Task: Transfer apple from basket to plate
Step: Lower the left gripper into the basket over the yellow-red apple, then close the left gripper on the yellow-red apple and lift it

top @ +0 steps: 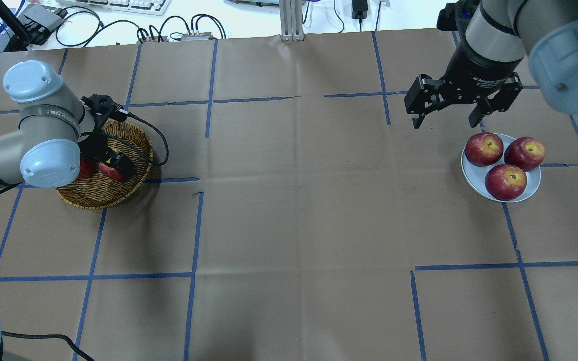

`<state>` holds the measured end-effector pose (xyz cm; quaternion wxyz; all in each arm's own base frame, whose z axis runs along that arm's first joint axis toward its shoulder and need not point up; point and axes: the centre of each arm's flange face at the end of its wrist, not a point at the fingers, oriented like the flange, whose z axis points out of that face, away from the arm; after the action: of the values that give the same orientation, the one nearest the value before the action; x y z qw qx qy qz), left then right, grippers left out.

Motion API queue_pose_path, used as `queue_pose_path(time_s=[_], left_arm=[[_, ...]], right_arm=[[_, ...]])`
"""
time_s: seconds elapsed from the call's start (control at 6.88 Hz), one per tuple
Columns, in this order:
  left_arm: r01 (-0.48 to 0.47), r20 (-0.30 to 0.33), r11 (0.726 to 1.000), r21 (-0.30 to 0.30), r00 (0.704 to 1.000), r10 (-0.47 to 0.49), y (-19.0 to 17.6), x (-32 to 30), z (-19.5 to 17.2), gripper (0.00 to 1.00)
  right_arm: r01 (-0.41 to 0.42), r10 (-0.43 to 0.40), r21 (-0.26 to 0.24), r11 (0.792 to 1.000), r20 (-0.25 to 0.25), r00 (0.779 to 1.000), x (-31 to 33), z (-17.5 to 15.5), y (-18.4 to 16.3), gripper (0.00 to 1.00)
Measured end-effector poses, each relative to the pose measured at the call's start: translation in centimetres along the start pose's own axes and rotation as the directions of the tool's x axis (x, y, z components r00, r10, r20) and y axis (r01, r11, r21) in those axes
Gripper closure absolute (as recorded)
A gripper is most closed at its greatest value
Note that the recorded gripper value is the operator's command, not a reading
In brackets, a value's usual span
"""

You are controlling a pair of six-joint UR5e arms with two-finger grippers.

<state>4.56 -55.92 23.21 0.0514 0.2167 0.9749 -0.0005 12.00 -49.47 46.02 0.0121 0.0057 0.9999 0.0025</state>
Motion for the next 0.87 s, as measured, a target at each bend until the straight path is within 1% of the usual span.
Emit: queue_pose_path(time_s=[0.29,0.58,0.73,0.87], left_arm=[[-0.01,0.002,1.0,0.0,1.0,0.01,-1.0,-0.8,0.8,0.02],[-0.016,-0.016,1.0,-0.02,1.0,0.016,-1.4,-1.0,2.6,0.02],[-0.017,-0.023,0.999,-0.03,1.0,0.016,-1.3,-0.9,3.2,0.04],[-0.012,-0.031,0.999,-0.04,0.999,0.01,-1.1,-1.1,3.9,0.13]], right_arm=[[0.0,0.0,0.0,1.0,0.0,1.0,0.0,0.0,0.0,0.0],[-0.001,0.001,0.0,1.0,-0.001,1.0,0.0,0.0,0.0,0.0],[-0.001,0.001,0.0,1.0,-0.001,1.0,0.0,0.0,0.0,0.0],[-0.001,0.001,0.0,1.0,-0.001,1.0,0.0,0.0,0.0,0.0]])
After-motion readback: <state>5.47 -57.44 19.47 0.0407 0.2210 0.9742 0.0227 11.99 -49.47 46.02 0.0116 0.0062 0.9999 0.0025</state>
